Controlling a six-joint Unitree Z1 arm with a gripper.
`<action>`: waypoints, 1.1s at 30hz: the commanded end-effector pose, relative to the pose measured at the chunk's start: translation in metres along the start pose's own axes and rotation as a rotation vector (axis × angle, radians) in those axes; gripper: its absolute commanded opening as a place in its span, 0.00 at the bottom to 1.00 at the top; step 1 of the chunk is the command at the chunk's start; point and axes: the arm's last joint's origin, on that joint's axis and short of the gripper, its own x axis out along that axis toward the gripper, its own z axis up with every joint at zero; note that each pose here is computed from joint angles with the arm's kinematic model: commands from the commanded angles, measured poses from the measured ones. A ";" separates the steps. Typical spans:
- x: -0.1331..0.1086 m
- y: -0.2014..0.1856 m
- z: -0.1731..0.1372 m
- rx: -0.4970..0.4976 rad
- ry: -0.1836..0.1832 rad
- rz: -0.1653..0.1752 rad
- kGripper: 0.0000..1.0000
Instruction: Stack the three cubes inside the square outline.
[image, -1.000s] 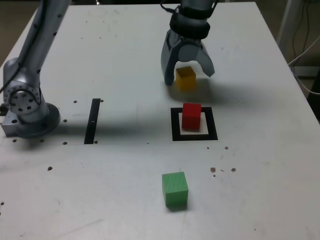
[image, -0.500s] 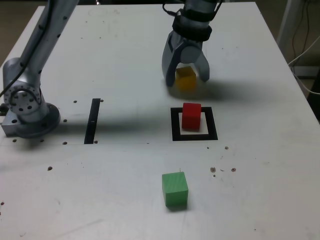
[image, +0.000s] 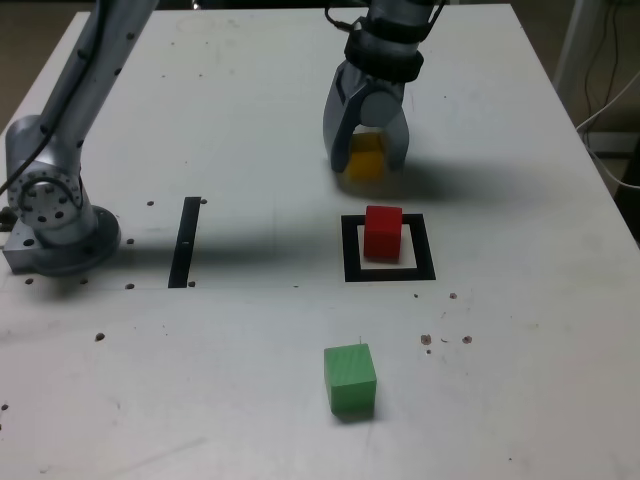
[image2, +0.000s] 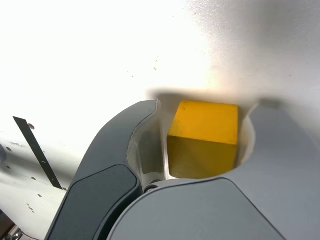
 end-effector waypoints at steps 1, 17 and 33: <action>0.000 -0.001 0.000 0.003 0.003 0.000 0.27; -0.026 -0.018 -0.019 0.039 -0.025 0.027 0.27; -0.070 -0.116 -0.053 0.206 -0.069 0.082 0.27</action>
